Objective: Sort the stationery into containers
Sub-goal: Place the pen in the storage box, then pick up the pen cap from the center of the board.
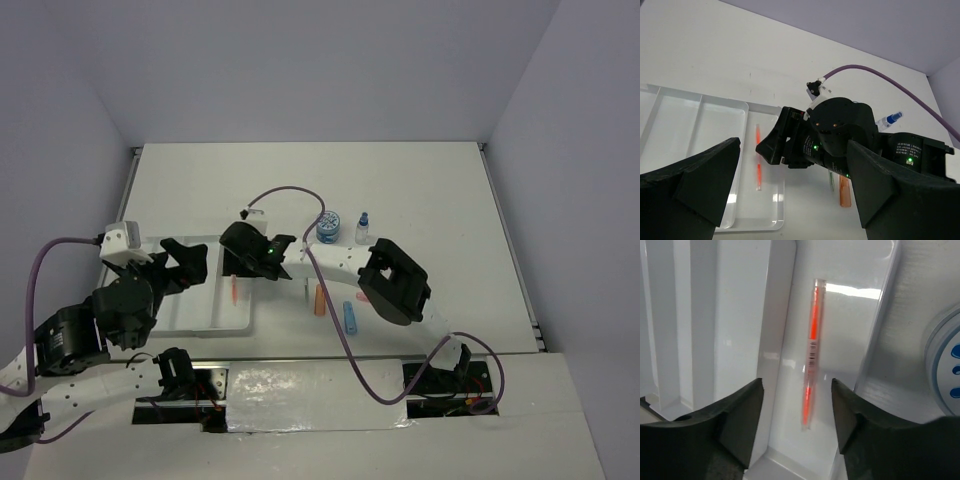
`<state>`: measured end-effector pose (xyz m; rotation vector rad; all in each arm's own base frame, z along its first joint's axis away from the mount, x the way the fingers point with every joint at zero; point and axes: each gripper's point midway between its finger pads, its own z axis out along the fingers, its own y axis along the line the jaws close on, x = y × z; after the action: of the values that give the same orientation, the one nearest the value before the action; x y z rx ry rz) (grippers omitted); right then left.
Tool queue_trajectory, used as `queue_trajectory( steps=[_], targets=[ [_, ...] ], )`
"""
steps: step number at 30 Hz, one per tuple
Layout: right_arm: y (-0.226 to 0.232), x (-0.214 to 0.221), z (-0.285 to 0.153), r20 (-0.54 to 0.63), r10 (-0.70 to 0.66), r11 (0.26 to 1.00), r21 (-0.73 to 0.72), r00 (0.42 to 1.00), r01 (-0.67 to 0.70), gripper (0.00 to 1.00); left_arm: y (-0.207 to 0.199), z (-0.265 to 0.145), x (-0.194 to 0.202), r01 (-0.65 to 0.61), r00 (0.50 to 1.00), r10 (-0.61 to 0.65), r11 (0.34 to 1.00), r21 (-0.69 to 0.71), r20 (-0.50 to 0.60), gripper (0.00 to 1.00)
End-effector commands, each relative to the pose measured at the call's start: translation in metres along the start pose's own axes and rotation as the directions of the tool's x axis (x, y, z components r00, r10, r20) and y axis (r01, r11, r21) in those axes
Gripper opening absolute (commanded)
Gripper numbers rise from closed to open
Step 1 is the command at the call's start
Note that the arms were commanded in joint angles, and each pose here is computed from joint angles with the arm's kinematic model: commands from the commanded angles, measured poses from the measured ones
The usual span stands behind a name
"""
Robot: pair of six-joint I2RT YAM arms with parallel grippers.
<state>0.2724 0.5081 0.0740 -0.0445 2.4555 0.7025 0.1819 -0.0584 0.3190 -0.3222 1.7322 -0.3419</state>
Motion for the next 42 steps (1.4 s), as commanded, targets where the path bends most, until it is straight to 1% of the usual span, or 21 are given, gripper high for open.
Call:
queue_trajectory(
  steps=[1, 3, 4, 5, 6, 7, 8, 9, 10, 11, 13, 14, 16, 18, 21, 22, 25, 30, 32, 36, 42],
  targets=[
    [0.040, -0.025, -0.031, 0.060, 0.007, 0.994, -0.108, 0.998, -0.001, 0.66, 0.003, -0.008, -0.014, 0.043, 0.999, -0.043, 0.999, 0.014, 0.011, 0.99],
    [0.046, -0.034, -0.043, 0.082, 0.007, 0.992, -0.127, 0.997, 0.004, 0.67, 0.007, -0.010, -0.018, 0.053, 0.998, -0.053, 0.999, 0.013, 0.015, 0.99],
    [0.054, -0.047, -0.062, 0.109, 0.020, 0.988, -0.157, 0.994, -0.003, 0.67, 0.009, -0.011, -0.016, 0.044, 0.999, -0.044, 0.999, 0.008, 0.011, 0.99],
    [0.049, -0.047, -0.068, 0.112, 0.012, 0.988, -0.155, 0.994, 0.006, 0.66, 0.011, -0.013, -0.020, 0.053, 0.998, -0.053, 0.999, 0.012, 0.015, 0.99],
    [0.045, -0.055, -0.088, 0.143, 0.017, 0.985, -0.170, 0.990, 0.008, 0.65, 0.013, -0.016, -0.021, 0.054, 0.998, -0.054, 0.998, 0.019, 0.011, 0.99],
    [0.056, -0.073, -0.110, 0.190, 0.035, 0.977, -0.212, 0.981, 0.006, 0.64, 0.013, -0.016, -0.019, 0.044, 0.999, -0.044, 0.999, 0.024, 0.003, 0.99],
    [0.035, -0.061, -0.111, 0.186, 0.012, 0.984, -0.176, 0.982, 0.022, 0.63, 0.014, -0.018, -0.020, 0.044, 0.999, -0.044, 0.998, 0.037, 0.000, 0.99],
    [0.025, -0.066, -0.122, 0.225, 0.008, 0.987, -0.160, 0.974, 0.029, 0.61, 0.014, -0.019, -0.018, 0.014, 1.000, -0.014, 0.999, 0.048, -0.007, 0.99],
    [0.022, -0.081, -0.153, 0.277, 0.029, 0.983, -0.182, 0.961, 0.023, 0.61, 0.011, -0.020, -0.014, 0.002, 1.000, -0.001, 0.997, 0.071, -0.025, 0.99],
    [-0.008, -0.068, -0.151, 0.274, 0.003, 0.993, -0.116, 0.962, 0.030, 0.60, 0.011, -0.018, -0.006, -0.020, 0.999, 0.023, 0.997, 0.074, -0.040, 0.99],
    [-0.038, -0.079, -0.178, 0.341, -0.001, 0.999, -0.043, 0.940, 0.017, 0.56, 0.008, -0.016, 0.006, -0.033, 0.997, 0.039, 0.996, 0.083, -0.070, 0.99],
    [-0.063, -0.069, -0.177, 0.331, -0.020, 1.000, 0.018, 0.943, 0.015, 0.55, 0.006, -0.012, 0.018, -0.057, 0.993, 0.064, 0.996, 0.074, -0.096, 0.99],
    [-0.088, -0.072, -0.193, 0.348, -0.037, 0.997, 0.076, 0.937, 0.011, 0.54, -0.005, -0.006, 0.034, -0.068, 0.986, 0.078, 0.995, 0.069, -0.148, 0.99],
    [-0.120, -0.072, -0.193, 0.336, -0.046, 0.987, 0.159, 0.941, -0.008, 0.52, -0.020, 0.000, 0.046, -0.070, 0.980, 0.084, 0.994, 0.082, -0.179, 0.99],
    [-0.156, -0.073, -0.183, 0.261, -0.056, 0.969, 0.245, 0.964, -0.010, 0.52, -0.048, 0.012, 0.070, -0.097, 0.960, 0.119, 0.990, 0.098, -0.254, 0.99],
    [-0.170, -0.066, -0.171, 0.207, -0.073, 0.956, 0.294, 0.976, 0.009, 0.51, -0.055, 0.018, 0.081, -0.129, 0.948, 0.148, 0.988, 0.087, -0.282, 0.99],
    [-0.199, -0.062, -0.152, 0.138, -0.087, 0.903, 0.429, 0.987, 0.019, 0.51, -0.072, 0.025, 0.092, -0.135, 0.934, 0.156, 0.987, 0.087, -0.321, 0.99],
    [-0.214, -0.058, -0.118, 0.060, -0.073, 0.886, 0.463, 0.995, 0.037, 0.50, -0.083, 0.026, 0.099, -0.163, 0.916, 0.197, 0.979, 0.124, -0.348, 0.99],
    [-0.217, -0.063, -0.110, 0.052, -0.069, 0.885, 0.464, 0.996, 0.037, 0.50, -0.078, 0.024, 0.097, -0.180, 0.912, 0.212, 0.976, 0.119, -0.352, 0.99],
    [-0.224, -0.053, -0.087, -0.002, -0.053, 0.888, 0.457, 0.999, 0.048, 0.51, -0.070, 0.018, 0.095, -0.186, 0.909, 0.221, 0.974, 0.130, -0.354, 0.99],
    [-0.225, -0.043, -0.072, -0.033, -0.045, 0.894, 0.444, 0.998, 0.055, 0.50, -0.059, 0.013, 0.096, -0.171, 0.915, 0.207, 0.976, 0.133, -0.345, 0.99]
  ],
)
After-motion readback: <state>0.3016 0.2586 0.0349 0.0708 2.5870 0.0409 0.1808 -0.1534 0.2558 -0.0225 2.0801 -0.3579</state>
